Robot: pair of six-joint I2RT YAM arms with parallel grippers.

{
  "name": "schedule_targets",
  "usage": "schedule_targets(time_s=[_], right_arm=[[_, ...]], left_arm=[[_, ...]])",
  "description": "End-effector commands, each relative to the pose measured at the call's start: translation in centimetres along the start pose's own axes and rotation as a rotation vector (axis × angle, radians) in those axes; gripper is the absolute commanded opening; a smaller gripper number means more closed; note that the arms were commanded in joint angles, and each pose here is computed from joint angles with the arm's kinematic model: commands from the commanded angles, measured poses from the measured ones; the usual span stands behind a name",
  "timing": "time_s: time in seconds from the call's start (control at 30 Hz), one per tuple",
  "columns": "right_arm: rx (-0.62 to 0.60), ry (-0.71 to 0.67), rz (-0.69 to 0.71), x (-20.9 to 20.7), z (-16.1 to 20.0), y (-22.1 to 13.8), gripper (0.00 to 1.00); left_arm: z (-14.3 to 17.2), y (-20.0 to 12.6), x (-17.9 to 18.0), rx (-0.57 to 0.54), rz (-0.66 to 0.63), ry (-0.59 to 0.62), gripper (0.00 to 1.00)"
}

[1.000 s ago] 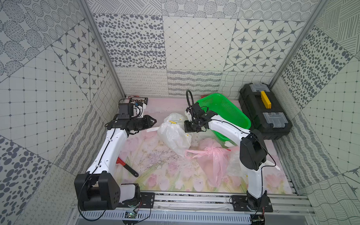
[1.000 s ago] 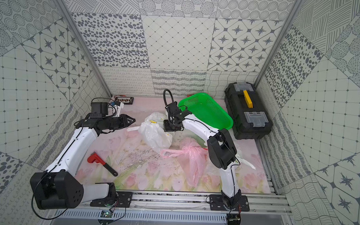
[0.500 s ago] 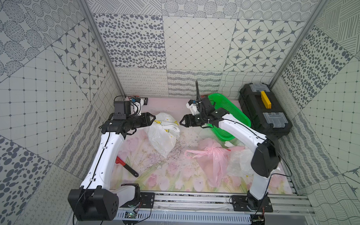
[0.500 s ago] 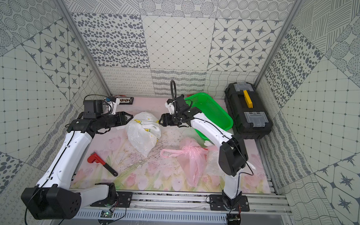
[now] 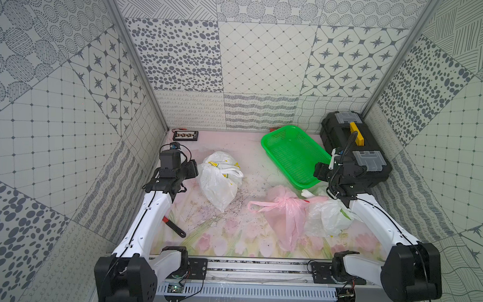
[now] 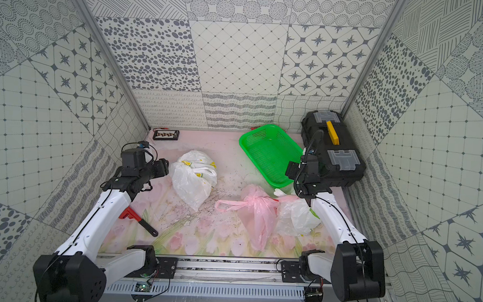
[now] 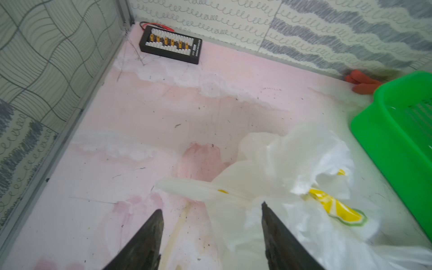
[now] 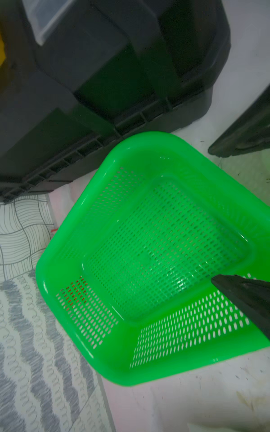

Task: Place the pears into plastic bags & tie knots
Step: Move the plastic bag to the center of the board, then reset both arms

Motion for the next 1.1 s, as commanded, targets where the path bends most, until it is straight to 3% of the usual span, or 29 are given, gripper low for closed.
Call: schedule_targets(time_s=[0.0, 0.1, 0.23, 0.47, 0.6, 0.87, 1.07], right_arm=[[-0.178, -0.002, 0.003, 0.0, -2.8, 0.0, 0.81], [-0.184, -0.006, -0.003, -0.2, -1.5, 1.0, 0.81], [-0.204, -0.104, 0.088, -1.8, -0.1, 2.5, 0.83], [-0.245, -0.193, 0.039, -1.0, 0.7, 4.2, 0.83], [-0.274, -0.208, 0.030, -1.4, 1.8, 4.5, 0.84], [-0.311, -0.202, -0.002, -1.6, 3.6, 5.1, 0.85], [-0.327, -0.185, -0.014, -2.0, 4.1, 5.6, 0.85]], left_arm=[[-3.7, 0.3, 3.8, -0.260, -0.233, -0.086, 0.67], [-1.9, 1.2, 3.8, -0.250, -0.219, -0.081, 0.67], [0.5, 3.0, 3.7, -0.225, -0.198, -0.070, 0.67], [3.2, 5.3, 3.5, -0.240, -0.163, 0.000, 0.67], [3.4, 6.5, 3.0, -0.250, -0.131, 0.028, 0.67], [3.2, 6.0, 3.2, -0.301, -0.104, 0.040, 0.68], [5.1, 6.1, 3.7, -0.256, -0.135, 0.049, 0.68]])
Point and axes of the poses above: each gripper's point midway between its finger pads, its own y axis out along the fingers, its own x axis along the line the jaws close on, z = x × y, the point moved 1 cm from there along -y, back along the fingers, and after that the axes turned 2 degrees about y, right-handed, at the moved point
